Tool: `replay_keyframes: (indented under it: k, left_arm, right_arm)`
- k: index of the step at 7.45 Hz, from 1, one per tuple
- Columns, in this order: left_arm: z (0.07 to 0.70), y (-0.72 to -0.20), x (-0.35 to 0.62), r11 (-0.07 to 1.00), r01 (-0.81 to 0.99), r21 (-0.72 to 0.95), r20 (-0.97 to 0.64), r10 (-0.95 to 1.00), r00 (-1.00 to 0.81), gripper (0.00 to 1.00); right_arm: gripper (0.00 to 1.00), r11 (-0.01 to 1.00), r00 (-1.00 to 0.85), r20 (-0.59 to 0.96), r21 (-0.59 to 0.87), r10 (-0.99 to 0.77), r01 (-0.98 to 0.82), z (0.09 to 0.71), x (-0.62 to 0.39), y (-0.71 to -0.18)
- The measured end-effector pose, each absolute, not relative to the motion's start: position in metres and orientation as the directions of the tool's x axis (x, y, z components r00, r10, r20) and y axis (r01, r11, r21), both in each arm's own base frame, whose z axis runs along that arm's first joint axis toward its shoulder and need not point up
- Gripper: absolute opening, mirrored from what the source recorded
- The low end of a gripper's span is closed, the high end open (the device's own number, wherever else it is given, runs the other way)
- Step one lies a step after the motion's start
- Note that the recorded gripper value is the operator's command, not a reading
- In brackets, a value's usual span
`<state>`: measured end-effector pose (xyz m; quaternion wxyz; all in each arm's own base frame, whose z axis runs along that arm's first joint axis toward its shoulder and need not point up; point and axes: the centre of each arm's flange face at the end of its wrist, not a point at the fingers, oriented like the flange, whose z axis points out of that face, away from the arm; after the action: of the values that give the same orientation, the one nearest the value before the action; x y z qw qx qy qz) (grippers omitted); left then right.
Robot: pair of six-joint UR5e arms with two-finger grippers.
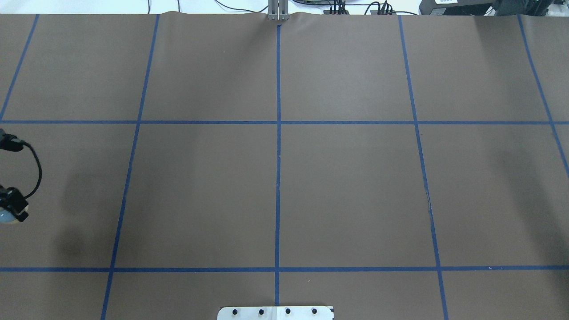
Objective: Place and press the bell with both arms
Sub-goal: 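Carry the bell with the left gripper toward the table center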
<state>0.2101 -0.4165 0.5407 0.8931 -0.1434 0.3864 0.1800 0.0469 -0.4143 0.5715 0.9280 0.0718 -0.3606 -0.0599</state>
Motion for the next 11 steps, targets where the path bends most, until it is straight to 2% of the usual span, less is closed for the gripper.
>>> replay_keyframes:
  k: [4,7,8,11]
  left_arm:
    - [0.369,-0.517,0.299,0.933,-0.311,-0.182,-0.736,0.080,0.672,0.14]
    - [0.242,-0.571,0.442,0.926,-0.252,-0.282,-0.715,-0.028,0.699,0.14]
    - [0.210,-0.585,0.487,0.926,-0.224,-0.302,-0.715,-0.065,0.696,0.14]
    - [0.179,-0.612,0.573,0.938,-0.140,-0.318,-0.705,-0.135,0.697,0.14]
  right_arm:
    - [1.00,0.978,0.676,0.713,0.200,-0.186,0.057,0.561,0.040,-0.417]
    - [1.00,0.955,0.662,0.702,0.287,-0.263,0.074,0.534,0.029,-0.442]
    - [1.00,0.951,0.661,0.699,0.297,-0.274,0.080,0.531,0.026,-0.445]
    - [1.00,0.945,0.657,0.695,0.313,-0.293,0.092,0.525,0.020,-0.448]
